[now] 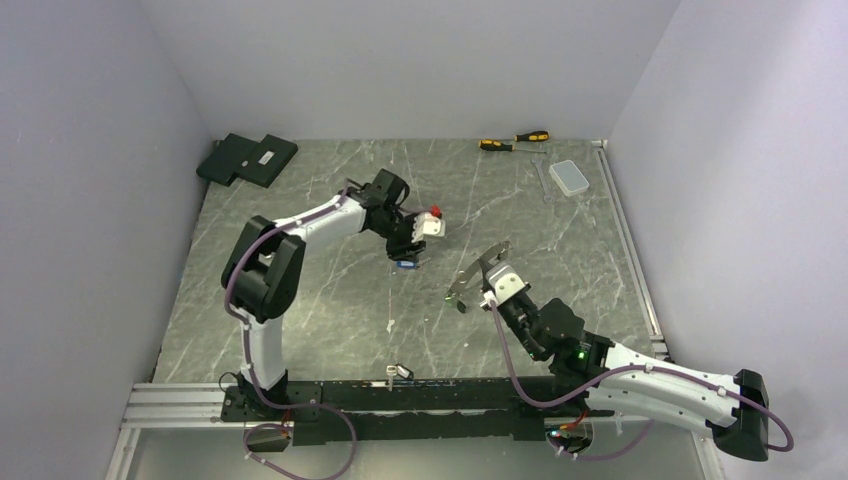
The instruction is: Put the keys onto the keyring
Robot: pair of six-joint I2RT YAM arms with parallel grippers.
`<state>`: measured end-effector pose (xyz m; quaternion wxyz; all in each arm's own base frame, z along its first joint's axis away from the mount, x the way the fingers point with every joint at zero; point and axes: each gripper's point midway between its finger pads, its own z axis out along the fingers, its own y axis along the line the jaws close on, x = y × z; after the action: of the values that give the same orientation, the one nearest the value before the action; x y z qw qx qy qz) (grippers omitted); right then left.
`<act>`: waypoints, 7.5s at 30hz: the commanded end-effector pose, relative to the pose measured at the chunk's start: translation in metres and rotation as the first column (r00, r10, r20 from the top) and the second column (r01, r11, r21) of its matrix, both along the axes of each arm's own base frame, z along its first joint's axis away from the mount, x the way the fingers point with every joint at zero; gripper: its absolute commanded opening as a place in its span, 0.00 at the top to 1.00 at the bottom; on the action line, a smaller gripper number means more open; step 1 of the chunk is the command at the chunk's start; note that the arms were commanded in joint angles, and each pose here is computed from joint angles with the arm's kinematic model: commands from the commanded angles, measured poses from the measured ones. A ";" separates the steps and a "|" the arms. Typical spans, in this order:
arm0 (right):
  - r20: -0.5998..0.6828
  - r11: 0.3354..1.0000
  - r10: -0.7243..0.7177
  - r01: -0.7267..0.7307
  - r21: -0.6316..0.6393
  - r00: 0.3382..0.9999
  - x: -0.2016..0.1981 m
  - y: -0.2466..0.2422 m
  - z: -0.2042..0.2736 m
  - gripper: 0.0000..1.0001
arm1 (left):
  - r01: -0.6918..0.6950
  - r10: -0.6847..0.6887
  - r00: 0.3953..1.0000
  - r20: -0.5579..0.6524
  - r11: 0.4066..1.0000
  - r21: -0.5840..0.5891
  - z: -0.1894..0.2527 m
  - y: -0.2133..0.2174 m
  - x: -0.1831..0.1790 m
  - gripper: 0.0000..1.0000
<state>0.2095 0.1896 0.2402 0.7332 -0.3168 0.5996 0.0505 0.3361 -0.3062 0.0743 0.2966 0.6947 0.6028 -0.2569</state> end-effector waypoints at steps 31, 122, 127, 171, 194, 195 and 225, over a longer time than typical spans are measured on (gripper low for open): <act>0.034 0.994 -0.001 -0.002 0.106 0.999 -0.001 0.000 0.023 1.00 | 0.094 -0.099 0.995 0.028 0.982 0.163 -0.051 -0.006 -0.005 0.93; -0.167 0.751 0.624 -0.645 -0.139 0.763 -0.019 0.119 0.003 1.00 | 0.027 0.156 0.931 0.329 0.872 -0.489 0.153 0.045 -0.114 1.00; -0.183 0.734 0.642 -0.666 -0.131 0.744 -0.021 0.122 0.003 1.00 | 0.046 0.131 0.936 0.326 0.874 -0.484 0.150 0.042 -0.116 1.00; -0.242 0.699 0.674 -0.709 -0.095 0.698 -0.010 0.136 -0.005 1.00 | 0.145 0.007 0.950 0.312 0.877 -0.458 0.135 0.034 -0.135 1.00; -0.268 0.682 0.684 -0.725 -0.096 0.679 -0.013 0.138 -0.011 1.00 | 0.188 -0.043 0.951 0.307 0.868 -0.459 0.134 0.032 -0.145 1.00; -0.266 0.683 0.684 -0.724 -0.095 0.680 -0.013 0.138 -0.010 1.00 | 0.188 -0.045 0.951 0.306 0.869 -0.458 0.133 0.032 -0.145 1.00; -0.278 0.683 0.678 -0.723 -0.106 0.681 -0.012 0.138 -0.010 1.00 | 0.229 -0.096 0.950 0.297 0.861 -0.454 0.131 0.030 -0.154 1.00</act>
<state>0.1899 0.3185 0.1840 0.4971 -0.5998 0.5510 0.2991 0.1888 -0.2711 0.1966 0.5153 0.6657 0.4378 -0.3155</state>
